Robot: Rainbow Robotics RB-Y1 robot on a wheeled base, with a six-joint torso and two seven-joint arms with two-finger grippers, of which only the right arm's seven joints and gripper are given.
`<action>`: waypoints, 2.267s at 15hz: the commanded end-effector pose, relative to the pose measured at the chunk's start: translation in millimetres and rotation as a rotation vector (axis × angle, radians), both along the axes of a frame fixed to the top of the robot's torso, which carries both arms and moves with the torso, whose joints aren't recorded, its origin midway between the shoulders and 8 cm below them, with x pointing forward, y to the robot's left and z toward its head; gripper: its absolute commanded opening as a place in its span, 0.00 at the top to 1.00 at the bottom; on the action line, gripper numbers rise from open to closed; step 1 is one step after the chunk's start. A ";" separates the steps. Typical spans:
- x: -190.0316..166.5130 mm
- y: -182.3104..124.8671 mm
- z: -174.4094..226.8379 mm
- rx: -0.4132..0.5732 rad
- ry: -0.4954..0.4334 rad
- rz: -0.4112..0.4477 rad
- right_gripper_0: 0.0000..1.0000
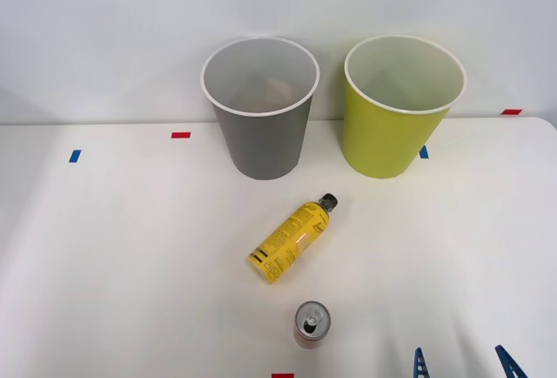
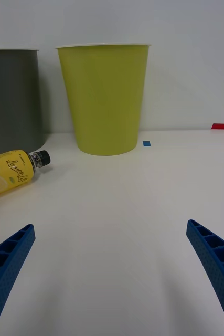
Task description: Put cans in the gray bin, plastic bottles in the light green bin
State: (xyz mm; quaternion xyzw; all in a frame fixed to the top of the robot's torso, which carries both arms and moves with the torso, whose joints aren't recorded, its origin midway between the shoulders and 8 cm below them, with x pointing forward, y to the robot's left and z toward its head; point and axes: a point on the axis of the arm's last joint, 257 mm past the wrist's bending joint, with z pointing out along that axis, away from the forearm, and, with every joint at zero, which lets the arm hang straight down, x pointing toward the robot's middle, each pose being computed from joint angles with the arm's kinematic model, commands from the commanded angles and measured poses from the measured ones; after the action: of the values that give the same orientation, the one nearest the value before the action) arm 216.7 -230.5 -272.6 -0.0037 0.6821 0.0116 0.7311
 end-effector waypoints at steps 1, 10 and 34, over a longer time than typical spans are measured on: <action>0.0 0.0 0.0 0.000 0.000 0.000 0.00; 0.0 0.0 0.0 0.000 0.000 0.000 0.00; -4.1 105.5 -7.0 -0.136 -0.051 0.638 0.00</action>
State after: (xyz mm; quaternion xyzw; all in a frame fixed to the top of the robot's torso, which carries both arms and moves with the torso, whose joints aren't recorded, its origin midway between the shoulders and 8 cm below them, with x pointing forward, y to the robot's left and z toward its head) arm 211.8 -125.0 -277.4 -0.2641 0.6272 0.1949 0.7063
